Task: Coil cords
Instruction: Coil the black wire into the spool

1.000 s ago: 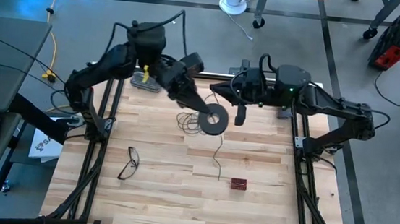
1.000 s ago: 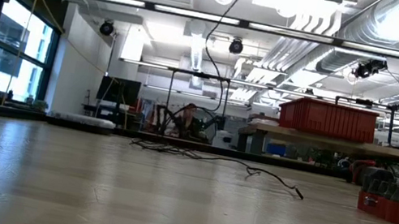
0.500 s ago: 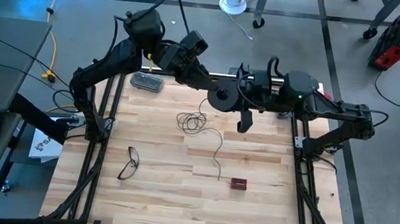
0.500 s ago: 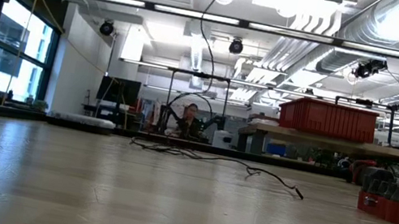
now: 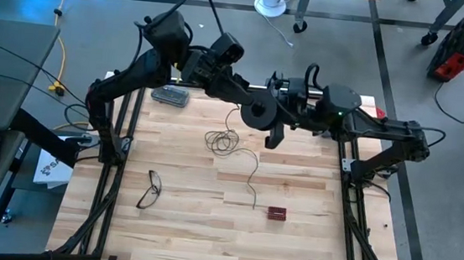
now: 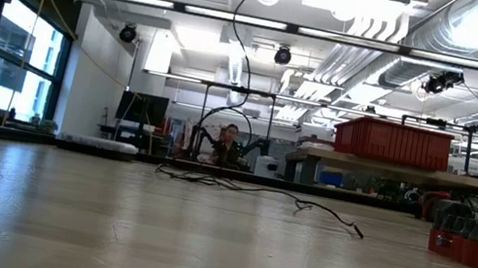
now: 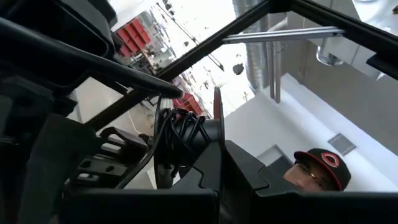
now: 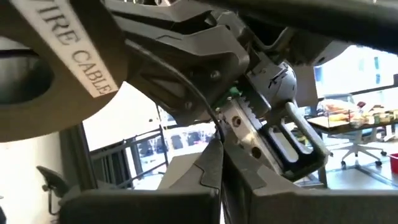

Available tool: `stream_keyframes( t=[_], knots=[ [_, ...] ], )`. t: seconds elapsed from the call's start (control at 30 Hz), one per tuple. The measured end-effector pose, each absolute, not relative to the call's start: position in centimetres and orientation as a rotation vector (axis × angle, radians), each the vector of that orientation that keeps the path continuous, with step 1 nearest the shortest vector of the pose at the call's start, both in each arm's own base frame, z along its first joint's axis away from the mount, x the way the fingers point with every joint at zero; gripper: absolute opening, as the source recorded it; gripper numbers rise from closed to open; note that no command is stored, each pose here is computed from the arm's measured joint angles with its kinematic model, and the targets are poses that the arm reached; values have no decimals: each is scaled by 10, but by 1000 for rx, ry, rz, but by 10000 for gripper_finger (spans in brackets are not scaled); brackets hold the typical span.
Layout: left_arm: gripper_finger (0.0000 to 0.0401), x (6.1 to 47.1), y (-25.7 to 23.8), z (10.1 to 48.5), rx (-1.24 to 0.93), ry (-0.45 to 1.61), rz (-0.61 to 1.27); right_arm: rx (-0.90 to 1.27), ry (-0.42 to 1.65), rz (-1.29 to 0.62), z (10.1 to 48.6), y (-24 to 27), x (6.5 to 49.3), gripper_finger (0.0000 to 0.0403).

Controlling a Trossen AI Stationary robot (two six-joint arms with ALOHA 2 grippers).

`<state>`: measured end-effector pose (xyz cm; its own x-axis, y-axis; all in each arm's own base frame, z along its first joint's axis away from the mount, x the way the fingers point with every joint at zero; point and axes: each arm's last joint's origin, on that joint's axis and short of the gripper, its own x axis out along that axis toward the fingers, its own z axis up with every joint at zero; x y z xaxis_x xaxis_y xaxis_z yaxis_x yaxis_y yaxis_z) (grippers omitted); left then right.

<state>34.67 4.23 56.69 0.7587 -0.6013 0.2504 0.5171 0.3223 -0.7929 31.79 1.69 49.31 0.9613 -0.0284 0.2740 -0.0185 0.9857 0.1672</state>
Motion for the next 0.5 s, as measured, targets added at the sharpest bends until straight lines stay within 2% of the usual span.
stream_keyframes(
  t=[0.5],
  knots=[
    [0,325,75,585,-855,-119,-680,183,-275,44,494,30,315,0]
  ],
)
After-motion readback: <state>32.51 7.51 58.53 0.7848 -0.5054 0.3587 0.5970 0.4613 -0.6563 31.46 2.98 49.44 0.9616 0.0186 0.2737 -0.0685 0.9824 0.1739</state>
